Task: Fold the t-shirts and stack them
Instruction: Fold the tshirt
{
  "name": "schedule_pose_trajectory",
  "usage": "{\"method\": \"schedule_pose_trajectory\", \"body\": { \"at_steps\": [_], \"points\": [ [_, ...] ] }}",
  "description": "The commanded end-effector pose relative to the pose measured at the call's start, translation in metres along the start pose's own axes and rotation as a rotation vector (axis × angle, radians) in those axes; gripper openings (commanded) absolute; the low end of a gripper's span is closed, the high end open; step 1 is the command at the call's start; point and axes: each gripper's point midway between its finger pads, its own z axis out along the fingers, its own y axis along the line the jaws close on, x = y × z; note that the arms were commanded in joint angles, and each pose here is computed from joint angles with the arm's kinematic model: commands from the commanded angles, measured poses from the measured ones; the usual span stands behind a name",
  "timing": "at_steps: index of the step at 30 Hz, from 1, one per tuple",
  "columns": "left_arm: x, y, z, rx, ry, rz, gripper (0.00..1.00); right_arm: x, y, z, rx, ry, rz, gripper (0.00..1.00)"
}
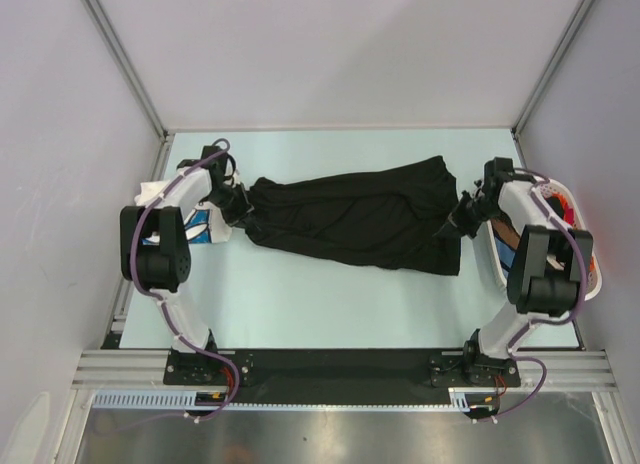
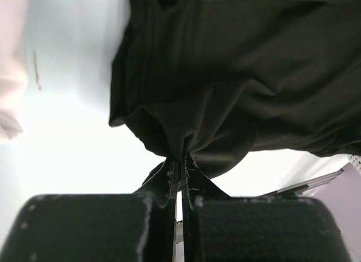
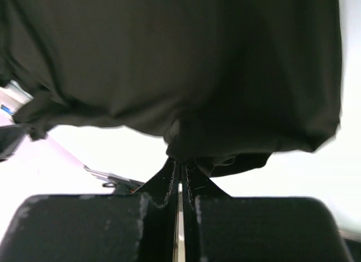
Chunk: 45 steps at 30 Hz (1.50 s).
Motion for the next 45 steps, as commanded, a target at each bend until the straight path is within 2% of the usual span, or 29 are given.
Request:
{"method": "schedule_pose_trajectory", "body": {
  "at_steps": [1, 11, 16, 17, 18, 19, 20, 21, 22, 23, 28, 31, 34, 35, 37, 40, 45],
  "points": [
    [-0.024, 0.001, -0.004, 0.007, -0.049, -0.056, 0.0, -0.046, 0.036, 0.001, -0.109, -0.063, -0.081, 0.0],
    [-0.061, -0.002, -0.015, 0.056, -0.111, -0.109, 0.0, -0.088, 0.061, 0.02, -0.186, -0.059, -0.098, 0.0],
    [-0.068, -0.003, -0.003, 0.07, -0.079, -0.137, 0.0, -0.106, 0.057, 0.04, -0.166, -0.058, -0.071, 0.0],
    [-0.068, -0.003, -0.001, 0.076, -0.071, -0.142, 0.05, -0.11, 0.054, 0.046, -0.156, -0.053, -0.059, 0.0],
    [-0.065, -0.001, 0.008, 0.078, -0.039, -0.144, 0.5, -0.113, 0.052, 0.049, -0.144, -0.056, -0.054, 0.01],
    [-0.065, -0.003, 0.01, 0.085, -0.022, -0.147, 0.99, -0.118, 0.046, 0.053, -0.11, -0.075, -0.05, 0.02],
    [-0.064, -0.003, 0.011, 0.085, -0.01, -0.149, 1.0, -0.124, 0.046, 0.052, -0.094, -0.098, -0.054, 0.07],
    [-0.061, -0.001, 0.015, 0.082, 0.006, -0.15, 1.0, -0.128, 0.046, 0.052, -0.085, -0.114, -0.061, 0.16],
    [-0.061, 0.0, 0.014, 0.075, 0.003, -0.145, 1.0, -0.136, 0.043, 0.049, -0.05, -0.16, -0.07, 0.19],
    [-0.062, -0.001, 0.012, 0.075, -0.006, -0.144, 1.0, -0.139, 0.045, 0.046, -0.036, -0.189, -0.085, 0.34],
    [-0.062, -0.01, -0.002, 0.108, -0.035, -0.107, 1.0, -0.166, 0.074, 0.006, -0.017, -0.459, -0.194, 0.34],
    [-0.059, -0.01, -0.007, 0.114, -0.037, -0.088, 1.0, -0.176, 0.09, -0.011, -0.058, -0.522, -0.199, 0.32],
    [-0.052, -0.012, -0.012, 0.126, -0.035, -0.063, 0.99, -0.167, 0.093, -0.016, -0.057, -0.48, -0.197, 0.35],
    [-0.052, -0.013, -0.014, 0.133, -0.039, -0.053, 1.0, -0.163, 0.092, -0.016, -0.056, -0.463, -0.197, 0.43],
    [-0.049, -0.016, -0.021, 0.148, -0.054, -0.023, 1.0, -0.142, 0.083, -0.012, -0.049, -0.387, -0.188, 0.51],
    [-0.044, -0.016, -0.024, 0.156, -0.054, 0.005, 1.0, -0.116, 0.08, -0.02, -0.075, -0.339, -0.195, 0.6],
    [-0.033, -0.007, -0.01, 0.146, -0.003, 0.004, 1.0, -0.07, 0.049, -0.015, -0.078, -0.242, -0.138, 0.64]
  ]
}}
